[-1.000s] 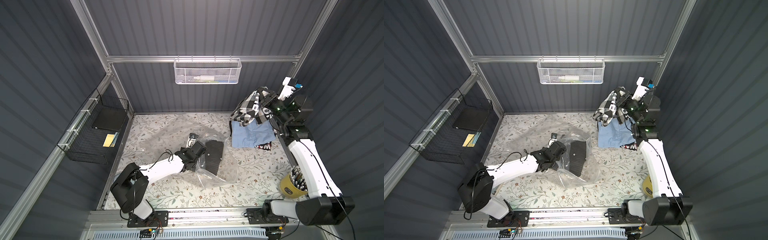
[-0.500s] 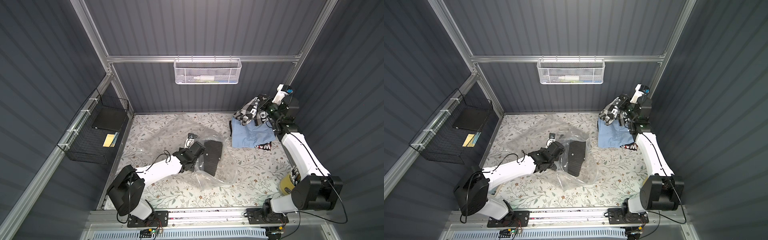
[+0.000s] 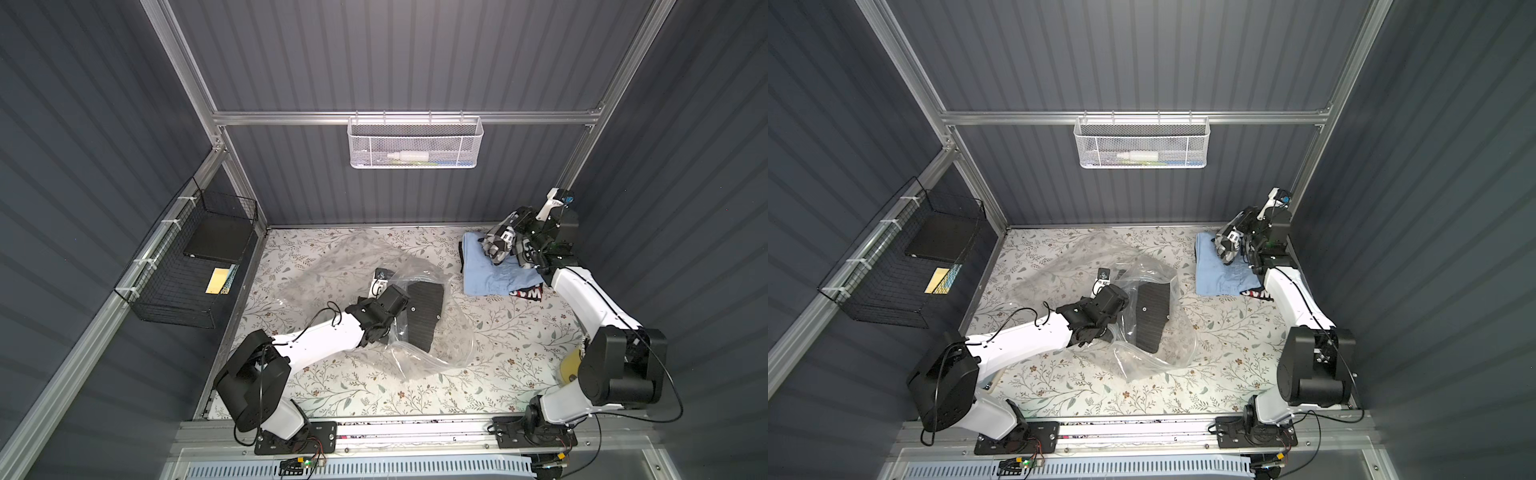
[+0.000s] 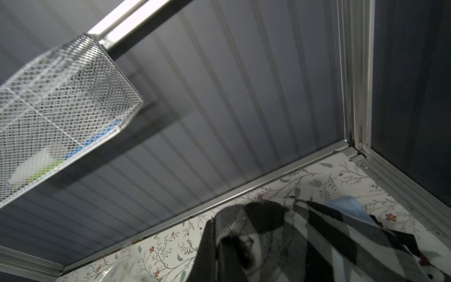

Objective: Take the shirt out of the vacuum bag
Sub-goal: Place the shirt at the center of the board.

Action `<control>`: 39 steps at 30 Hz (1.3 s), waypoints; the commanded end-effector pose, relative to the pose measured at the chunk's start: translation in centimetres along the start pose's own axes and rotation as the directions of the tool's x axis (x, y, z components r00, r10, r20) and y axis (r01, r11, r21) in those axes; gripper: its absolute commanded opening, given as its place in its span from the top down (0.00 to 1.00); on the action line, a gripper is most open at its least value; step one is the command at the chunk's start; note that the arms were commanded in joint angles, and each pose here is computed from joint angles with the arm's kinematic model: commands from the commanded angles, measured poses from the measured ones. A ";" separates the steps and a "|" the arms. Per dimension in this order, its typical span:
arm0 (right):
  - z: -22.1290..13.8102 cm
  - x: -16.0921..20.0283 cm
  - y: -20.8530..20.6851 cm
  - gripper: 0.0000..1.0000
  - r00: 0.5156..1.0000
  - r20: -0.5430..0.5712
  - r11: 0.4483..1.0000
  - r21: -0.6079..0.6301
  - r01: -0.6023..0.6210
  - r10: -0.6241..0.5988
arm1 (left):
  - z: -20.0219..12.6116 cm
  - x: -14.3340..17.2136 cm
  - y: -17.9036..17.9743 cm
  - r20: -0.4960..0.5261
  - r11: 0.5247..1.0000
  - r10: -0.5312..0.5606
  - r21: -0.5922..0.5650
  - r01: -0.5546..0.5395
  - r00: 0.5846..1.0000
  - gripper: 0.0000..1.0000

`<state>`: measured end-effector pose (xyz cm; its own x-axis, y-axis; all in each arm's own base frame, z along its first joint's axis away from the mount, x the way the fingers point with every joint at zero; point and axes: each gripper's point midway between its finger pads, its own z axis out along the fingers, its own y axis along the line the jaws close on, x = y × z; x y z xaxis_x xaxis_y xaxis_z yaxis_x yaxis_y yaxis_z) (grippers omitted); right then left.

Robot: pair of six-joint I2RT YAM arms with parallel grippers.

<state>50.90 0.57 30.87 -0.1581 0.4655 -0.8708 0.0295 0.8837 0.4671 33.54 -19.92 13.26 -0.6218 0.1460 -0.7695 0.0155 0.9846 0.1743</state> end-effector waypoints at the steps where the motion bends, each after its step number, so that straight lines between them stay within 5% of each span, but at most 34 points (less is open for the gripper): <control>1: 0.4 -0.4 0.1 1.00 0.999 0.045 1.000 -0.027 -0.007 0.009 | 0.3 0.4 0.5 -0.006 1.000 -0.002 -0.019 0.002 1.000 1.00; 16: -1.4 -2.9 3.0 1.00 0.996 0.072 0.990 -0.132 -0.040 0.049 | 0.3 0.1 0.4 -0.002 1.000 0.001 -0.017 -0.001 1.000 1.00; 39: -0.2 7.3 -2.1 1.00 0.980 -0.099 0.984 -0.016 -0.178 0.175 | 0.4 0.3 0.3 -0.009 1.000 0.007 -0.014 -0.008 1.000 1.00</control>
<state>49.68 2.74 25.37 -0.2408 0.5967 -0.7655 -0.0226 0.7851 0.6190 33.64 -20.02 13.32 -0.6180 0.1423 -0.7732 0.0149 0.9854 0.1694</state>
